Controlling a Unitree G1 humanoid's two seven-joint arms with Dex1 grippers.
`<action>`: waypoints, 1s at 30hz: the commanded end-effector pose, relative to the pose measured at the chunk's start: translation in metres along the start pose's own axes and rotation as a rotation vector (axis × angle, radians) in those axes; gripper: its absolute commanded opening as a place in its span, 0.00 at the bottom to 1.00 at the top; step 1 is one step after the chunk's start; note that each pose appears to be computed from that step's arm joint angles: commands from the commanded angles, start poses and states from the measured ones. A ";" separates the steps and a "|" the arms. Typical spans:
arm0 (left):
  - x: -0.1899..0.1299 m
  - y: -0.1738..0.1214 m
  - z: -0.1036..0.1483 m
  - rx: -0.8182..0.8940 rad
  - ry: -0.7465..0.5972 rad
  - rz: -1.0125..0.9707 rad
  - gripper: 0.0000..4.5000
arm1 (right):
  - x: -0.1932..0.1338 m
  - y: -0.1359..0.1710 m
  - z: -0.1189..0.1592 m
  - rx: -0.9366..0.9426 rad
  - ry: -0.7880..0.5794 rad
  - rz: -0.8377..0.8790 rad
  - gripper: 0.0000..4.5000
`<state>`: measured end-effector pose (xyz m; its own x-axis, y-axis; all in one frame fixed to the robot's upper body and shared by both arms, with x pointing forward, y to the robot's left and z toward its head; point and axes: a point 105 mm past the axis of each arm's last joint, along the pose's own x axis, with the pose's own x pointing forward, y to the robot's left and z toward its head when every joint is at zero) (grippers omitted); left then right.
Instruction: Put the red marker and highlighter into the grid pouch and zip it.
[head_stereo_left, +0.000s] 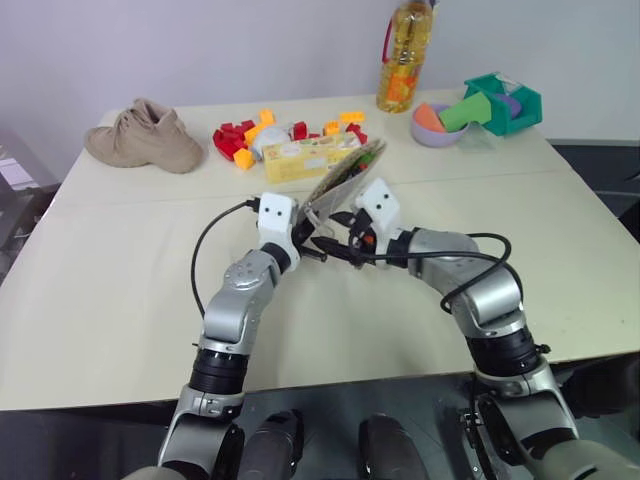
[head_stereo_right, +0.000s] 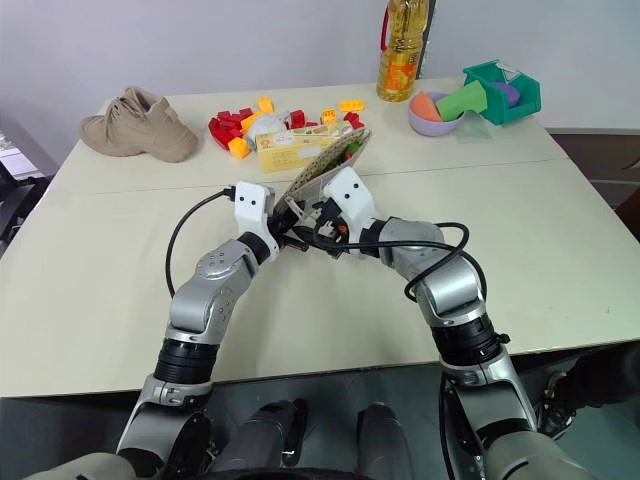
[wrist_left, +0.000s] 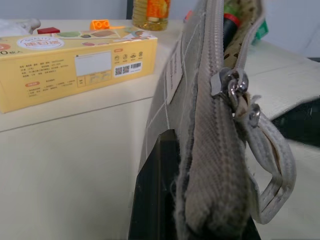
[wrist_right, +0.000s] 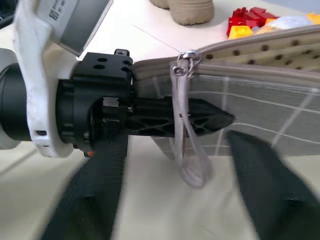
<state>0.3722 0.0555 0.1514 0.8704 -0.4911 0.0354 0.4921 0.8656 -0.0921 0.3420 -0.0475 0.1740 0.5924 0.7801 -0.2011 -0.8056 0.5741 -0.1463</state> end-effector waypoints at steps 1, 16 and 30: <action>-0.003 -0.005 0.015 0.008 -0.054 -0.012 0.00 | 0.002 -0.003 0.014 -0.012 -0.041 -0.018 0.29; -0.018 0.020 0.006 0.126 -0.026 0.015 0.00 | -0.057 -0.100 0.040 -0.187 -0.013 -0.367 0.01; -0.045 0.033 -0.014 0.276 0.046 -0.033 0.00 | -0.097 -0.135 0.025 -0.230 0.081 -0.480 0.01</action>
<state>0.3504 0.0928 0.1374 0.8402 -0.5423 0.0073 0.5330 0.8281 0.1734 0.3995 -0.1908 0.2248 0.9011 0.4043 -0.1566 -0.4314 0.7997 -0.4175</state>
